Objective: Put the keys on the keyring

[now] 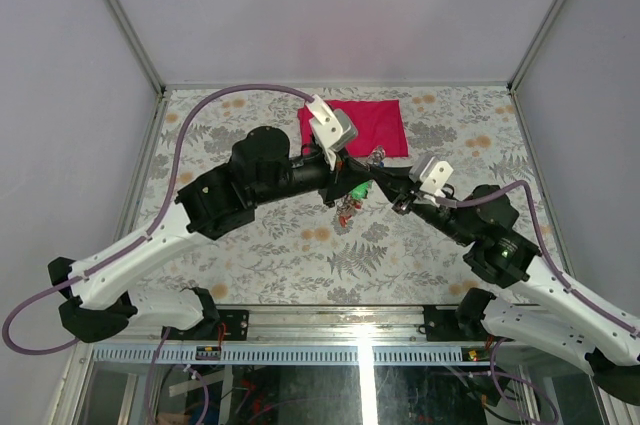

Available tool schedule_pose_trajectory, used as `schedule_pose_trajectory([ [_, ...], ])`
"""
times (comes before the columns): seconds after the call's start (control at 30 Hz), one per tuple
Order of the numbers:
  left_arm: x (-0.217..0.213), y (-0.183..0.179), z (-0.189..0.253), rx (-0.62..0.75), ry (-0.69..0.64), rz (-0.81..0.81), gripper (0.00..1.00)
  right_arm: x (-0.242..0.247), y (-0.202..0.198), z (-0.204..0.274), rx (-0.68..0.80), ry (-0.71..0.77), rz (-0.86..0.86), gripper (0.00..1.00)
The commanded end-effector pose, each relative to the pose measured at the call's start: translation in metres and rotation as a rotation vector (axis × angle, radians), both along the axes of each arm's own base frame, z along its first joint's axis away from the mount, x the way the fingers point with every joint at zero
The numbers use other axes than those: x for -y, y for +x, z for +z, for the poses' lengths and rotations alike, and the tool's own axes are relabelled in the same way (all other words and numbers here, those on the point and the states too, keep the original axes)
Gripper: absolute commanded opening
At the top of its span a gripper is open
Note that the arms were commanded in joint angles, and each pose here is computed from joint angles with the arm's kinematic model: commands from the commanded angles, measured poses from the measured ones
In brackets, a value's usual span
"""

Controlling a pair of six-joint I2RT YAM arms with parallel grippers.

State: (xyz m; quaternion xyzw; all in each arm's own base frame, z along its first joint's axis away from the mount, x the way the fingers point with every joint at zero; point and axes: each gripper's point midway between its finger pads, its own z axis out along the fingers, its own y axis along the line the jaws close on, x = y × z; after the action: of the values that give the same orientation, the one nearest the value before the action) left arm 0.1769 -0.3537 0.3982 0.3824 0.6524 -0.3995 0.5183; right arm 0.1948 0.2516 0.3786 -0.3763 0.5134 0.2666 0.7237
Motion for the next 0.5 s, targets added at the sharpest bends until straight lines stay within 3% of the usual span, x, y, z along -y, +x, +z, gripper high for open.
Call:
schedule_pose_trajectory([
  [0.0,0.011,-0.022,0.025,0.015,-0.059,-0.127,0.09,0.006,-0.007,0.061,0.112,0.233,0.008,0.0],
  [0.47,0.006,-0.055,0.062,0.083,-0.126,-0.296,0.26,0.021,-0.025,0.095,0.217,0.435,0.056,0.0],
])
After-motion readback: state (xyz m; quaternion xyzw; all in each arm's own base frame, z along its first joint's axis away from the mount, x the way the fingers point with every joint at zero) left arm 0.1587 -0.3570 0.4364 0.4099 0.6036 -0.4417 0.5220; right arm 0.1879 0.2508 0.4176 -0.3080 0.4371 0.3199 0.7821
